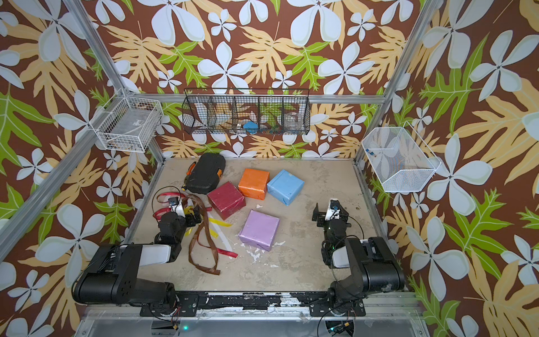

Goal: Untie the ribbon bows on the gift boxes
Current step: Reset both arms

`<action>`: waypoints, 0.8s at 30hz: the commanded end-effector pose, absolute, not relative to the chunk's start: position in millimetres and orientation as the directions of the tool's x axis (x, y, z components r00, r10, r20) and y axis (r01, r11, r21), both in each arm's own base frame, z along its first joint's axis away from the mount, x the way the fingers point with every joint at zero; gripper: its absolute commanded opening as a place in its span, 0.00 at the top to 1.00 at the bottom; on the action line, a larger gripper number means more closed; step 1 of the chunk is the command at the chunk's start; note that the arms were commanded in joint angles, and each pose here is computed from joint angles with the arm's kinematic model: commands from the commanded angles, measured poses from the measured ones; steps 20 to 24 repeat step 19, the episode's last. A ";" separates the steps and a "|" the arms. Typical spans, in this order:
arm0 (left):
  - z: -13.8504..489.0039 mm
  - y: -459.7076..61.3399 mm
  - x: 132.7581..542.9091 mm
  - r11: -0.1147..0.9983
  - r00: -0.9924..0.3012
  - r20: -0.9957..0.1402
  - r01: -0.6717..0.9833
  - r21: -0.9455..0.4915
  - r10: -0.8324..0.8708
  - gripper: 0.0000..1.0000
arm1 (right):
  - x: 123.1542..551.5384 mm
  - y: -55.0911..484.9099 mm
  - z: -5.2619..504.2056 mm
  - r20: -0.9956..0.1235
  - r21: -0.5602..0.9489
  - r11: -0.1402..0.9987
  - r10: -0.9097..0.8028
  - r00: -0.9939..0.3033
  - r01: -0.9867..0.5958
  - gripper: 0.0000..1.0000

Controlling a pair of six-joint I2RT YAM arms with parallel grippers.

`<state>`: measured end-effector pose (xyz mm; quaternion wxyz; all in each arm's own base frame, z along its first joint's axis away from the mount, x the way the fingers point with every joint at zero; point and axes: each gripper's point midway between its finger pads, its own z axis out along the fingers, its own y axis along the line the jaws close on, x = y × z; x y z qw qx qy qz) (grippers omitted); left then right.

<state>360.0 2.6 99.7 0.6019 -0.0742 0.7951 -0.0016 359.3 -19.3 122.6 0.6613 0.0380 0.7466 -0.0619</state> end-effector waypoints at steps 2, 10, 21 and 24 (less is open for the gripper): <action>147.3 23.8 333.9 0.970 0.035 -0.993 -0.211 -0.118 -0.114 0.00 | 360.1 -18.7 129.1 -0.995 -0.041 0.990 -0.028 -0.096 0.138 0.00; 141.8 28.0 337.8 0.962 0.003 -0.992 -0.244 -0.122 -0.125 0.00 | 360.4 -18.4 129.1 -0.995 -0.041 0.990 -0.028 -0.096 0.136 0.00; 137.4 29.6 345.8 0.957 -0.029 -0.992 -0.270 -0.109 -0.121 0.00 | 360.9 -17.1 128.9 -0.994 -0.049 0.990 -0.036 -0.100 0.136 0.00; 137.4 29.6 345.8 0.957 -0.029 -0.992 -0.270 -0.109 -0.121 0.00 | 360.9 -17.1 128.9 -0.994 -0.049 0.990 -0.036 -0.100 0.136 0.00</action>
